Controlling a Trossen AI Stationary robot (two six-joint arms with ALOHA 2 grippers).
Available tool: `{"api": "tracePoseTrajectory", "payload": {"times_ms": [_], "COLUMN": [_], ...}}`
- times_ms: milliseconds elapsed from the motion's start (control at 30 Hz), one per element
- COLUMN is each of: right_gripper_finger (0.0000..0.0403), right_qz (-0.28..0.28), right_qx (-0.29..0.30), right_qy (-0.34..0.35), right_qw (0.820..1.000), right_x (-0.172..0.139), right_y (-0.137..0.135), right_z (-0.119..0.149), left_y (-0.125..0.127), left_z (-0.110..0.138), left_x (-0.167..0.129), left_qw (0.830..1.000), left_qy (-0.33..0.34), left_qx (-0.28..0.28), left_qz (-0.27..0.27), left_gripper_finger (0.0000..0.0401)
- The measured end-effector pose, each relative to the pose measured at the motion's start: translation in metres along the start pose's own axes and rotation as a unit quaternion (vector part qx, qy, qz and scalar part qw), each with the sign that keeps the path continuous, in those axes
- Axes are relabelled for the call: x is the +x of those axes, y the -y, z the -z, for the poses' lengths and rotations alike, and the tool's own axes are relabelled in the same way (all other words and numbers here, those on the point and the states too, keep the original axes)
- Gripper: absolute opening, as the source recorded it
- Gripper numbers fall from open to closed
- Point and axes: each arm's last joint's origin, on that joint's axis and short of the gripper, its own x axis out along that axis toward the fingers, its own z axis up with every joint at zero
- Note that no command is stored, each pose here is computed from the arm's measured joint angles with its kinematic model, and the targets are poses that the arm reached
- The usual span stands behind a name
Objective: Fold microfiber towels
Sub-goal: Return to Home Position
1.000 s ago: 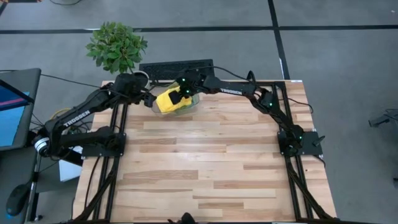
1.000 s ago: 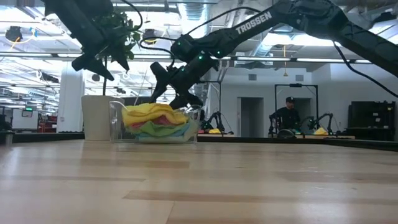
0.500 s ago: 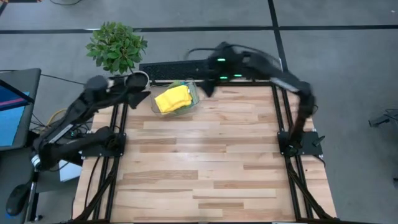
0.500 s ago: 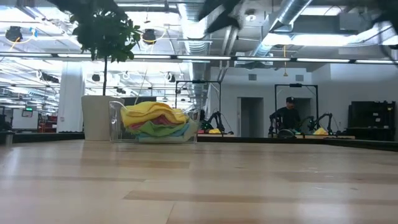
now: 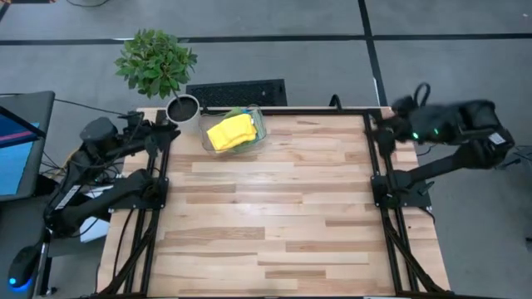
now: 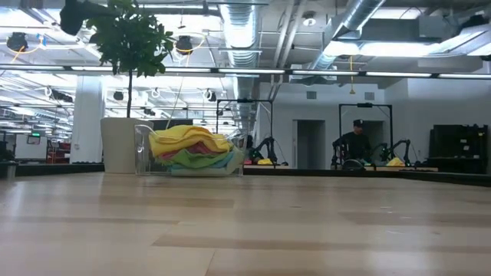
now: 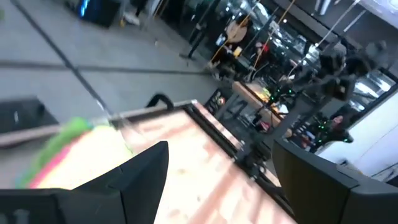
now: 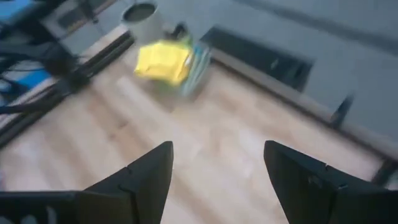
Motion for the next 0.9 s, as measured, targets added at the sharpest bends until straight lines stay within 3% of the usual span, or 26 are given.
{"api": "tracePoseTrajectory", "payload": {"times_ms": [167, 300, 433, 467, 567, 700, 800, 900], "right_gripper_finger": [0.0276, 0.0276, 0.0276, 0.0276, 0.0276, 0.0276, 0.0276, 0.0276], "right_qz": [-0.034, -0.023, -0.032, -0.046, -0.069, -0.074, -0.075, -0.111], "right_qx": [0.102, 0.114, 0.115, 0.105, 0.051, -0.016, -0.039, -0.038], "right_qy": [-0.06, -0.104, -0.008, 0.029, 0.145, 0.269, 0.32, 0.355], "right_qw": [0.992, 0.988, 0.993, 0.993, 0.986, 0.96, 0.944, 0.927], "right_x": [0.013, 0.045, 0.084, 0.092, 0.115, 0.125, 0.109, 0.084], "right_y": [0.026, 0.04, 0.032, 0.026, 0.007, -0.009, -0.001, 0.02], "right_z": [0.064, 0.115, 0.145, 0.149, 0.159, 0.16, 0.147, 0.137], "left_y": [-0.006, -0.018, -0.032, -0.035, -0.038, -0.038, -0.034, -0.025], "left_z": [0.009, 0.026, 0.041, 0.042, 0.045, 0.048, 0.047, 0.041], "left_x": [0.009, 0.018, 0.026, 0.027, 0.031, 0.042, 0.051, 0.055], "left_qw": [0.997, 0.988, 0.972, 0.972, 0.989, 0.997, 0.992, 0.975], "left_qy": [-0.055, -0.118, -0.13, -0.125, -0.117, -0.065, 0.0, 0.038], "left_qx": [-0.058, -0.102, -0.19, -0.19, -0.083, -0.01, 0.052, 0.099], "left_qz": [0.007, 0.012, -0.035, -0.048, -0.036, 0.032, 0.115, 0.195], "left_gripper_finger": [0.0277, 0.0277, 0.0277, 0.0277, 0.0277, 0.0277, 0.0277, 0.0277]}}
